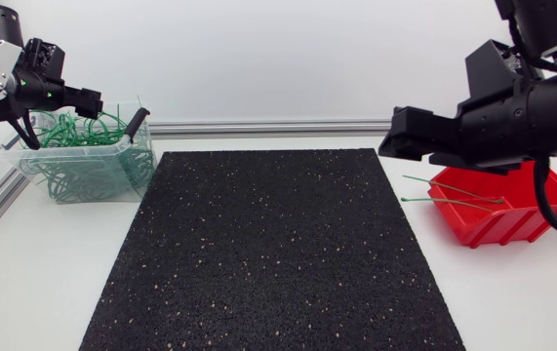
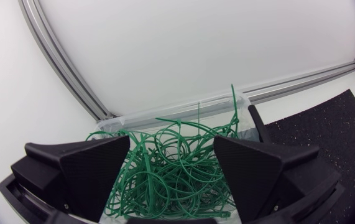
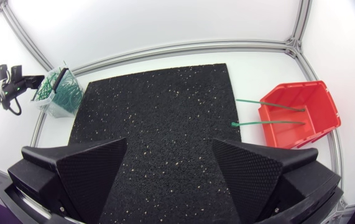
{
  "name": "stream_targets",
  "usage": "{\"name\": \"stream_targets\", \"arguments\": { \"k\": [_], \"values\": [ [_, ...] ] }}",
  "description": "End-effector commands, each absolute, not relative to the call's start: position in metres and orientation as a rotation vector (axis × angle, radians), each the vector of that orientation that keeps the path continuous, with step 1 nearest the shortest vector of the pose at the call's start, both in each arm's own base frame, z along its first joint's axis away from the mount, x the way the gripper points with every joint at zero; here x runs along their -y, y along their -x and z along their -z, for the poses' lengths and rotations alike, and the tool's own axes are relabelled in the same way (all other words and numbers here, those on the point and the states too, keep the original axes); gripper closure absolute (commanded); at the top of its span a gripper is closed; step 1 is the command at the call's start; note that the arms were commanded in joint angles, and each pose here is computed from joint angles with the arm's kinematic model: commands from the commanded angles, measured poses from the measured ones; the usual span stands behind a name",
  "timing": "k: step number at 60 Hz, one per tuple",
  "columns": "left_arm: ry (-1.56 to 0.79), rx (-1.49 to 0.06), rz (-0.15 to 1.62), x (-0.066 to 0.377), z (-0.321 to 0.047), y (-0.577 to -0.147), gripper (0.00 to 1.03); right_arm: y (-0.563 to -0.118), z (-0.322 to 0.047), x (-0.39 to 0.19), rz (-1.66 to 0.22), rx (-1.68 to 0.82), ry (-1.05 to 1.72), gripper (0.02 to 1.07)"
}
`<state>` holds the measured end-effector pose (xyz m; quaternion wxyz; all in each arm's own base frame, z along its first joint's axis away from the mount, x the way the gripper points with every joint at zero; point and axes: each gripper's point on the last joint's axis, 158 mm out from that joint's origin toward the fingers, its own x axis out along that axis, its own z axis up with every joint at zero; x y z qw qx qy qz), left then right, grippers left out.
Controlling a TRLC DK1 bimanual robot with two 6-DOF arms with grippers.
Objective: Take a green cable tie from the red box, thread the tail through the head to close it, then place it in the transparent bin on the left.
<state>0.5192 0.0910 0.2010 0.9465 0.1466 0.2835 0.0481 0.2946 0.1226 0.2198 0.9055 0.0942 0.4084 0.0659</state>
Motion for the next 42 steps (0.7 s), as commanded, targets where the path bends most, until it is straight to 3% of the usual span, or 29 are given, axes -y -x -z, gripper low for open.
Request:
{"name": "stream_targets", "arguments": {
  "k": [1, 23, 42],
  "values": [
    [-0.319, -0.514, -0.093, -0.080, -0.227, -0.500, 0.03, -0.291, -0.216, -0.105, -0.104, -0.833, -0.165, 0.07],
    [-0.321, -0.483, -0.044, -0.045, -0.223, -0.430, 0.03, -0.289, -0.214, -0.016, 0.078, -0.641, -0.106, 0.07],
    [-0.333, -0.424, 0.003, -0.018, -0.213, -0.374, 0.03, -0.263, -0.207, 0.021, 0.152, -0.480, -0.046, 0.07]
  ]
}}
